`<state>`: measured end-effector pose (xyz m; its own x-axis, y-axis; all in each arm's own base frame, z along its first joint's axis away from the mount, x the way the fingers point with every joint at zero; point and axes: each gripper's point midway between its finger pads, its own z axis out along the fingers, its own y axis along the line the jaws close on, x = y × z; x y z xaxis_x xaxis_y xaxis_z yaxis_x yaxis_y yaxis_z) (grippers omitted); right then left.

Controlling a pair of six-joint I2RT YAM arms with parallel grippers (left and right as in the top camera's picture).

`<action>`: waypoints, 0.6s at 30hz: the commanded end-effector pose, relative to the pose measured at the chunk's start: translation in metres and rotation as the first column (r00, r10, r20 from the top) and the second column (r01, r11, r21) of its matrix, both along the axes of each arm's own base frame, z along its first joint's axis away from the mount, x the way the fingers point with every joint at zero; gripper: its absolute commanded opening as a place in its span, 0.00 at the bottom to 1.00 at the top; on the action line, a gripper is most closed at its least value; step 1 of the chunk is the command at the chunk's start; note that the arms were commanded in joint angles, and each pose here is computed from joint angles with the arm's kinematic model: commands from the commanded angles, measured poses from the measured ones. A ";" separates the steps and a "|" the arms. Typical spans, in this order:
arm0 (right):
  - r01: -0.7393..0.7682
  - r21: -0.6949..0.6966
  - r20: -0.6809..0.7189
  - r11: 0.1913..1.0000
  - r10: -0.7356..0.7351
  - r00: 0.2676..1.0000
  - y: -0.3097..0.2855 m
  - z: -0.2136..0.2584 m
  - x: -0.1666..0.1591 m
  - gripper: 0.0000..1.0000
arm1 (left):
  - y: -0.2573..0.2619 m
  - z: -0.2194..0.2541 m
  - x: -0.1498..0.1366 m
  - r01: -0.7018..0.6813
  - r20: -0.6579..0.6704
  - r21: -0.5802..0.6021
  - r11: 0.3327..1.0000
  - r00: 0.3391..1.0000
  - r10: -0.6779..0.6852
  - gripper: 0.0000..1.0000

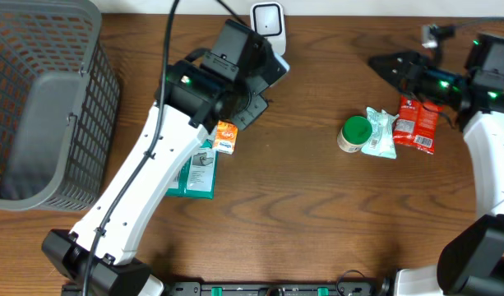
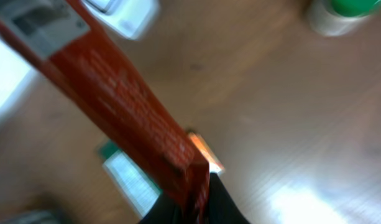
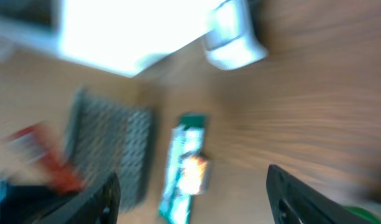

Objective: Scan the item barcode

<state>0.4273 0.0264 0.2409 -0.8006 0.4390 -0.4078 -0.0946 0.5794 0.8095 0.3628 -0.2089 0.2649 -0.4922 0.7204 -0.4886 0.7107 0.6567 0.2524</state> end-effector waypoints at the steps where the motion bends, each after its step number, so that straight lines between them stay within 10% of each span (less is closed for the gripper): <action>1: 0.093 -0.190 -0.002 0.977 -0.095 0.995 -0.040 -0.017 -0.006 0.70 | 0.017 0.015 0.022 -0.025 0.166 0.213 0.977 0.986 -0.011 0.07; 8: -0.279 0.041 0.106 0.960 0.273 0.956 0.032 0.012 -0.055 0.71 | -0.069 -0.003 -0.060 0.328 -0.153 -0.227 0.917 0.918 -0.366 0.07; 18: -0.671 0.105 0.422 0.734 0.578 0.699 0.135 0.058 -0.105 0.75 | -0.110 0.041 -0.109 0.406 -0.163 -0.629 0.663 0.765 -0.623 0.07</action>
<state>0.3416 0.1413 0.2708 -0.8376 0.0351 -0.5452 -0.5251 0.2238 0.8211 0.2681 -0.3080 0.2810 -0.3231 0.6675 -0.6708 0.9464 0.2276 -0.2293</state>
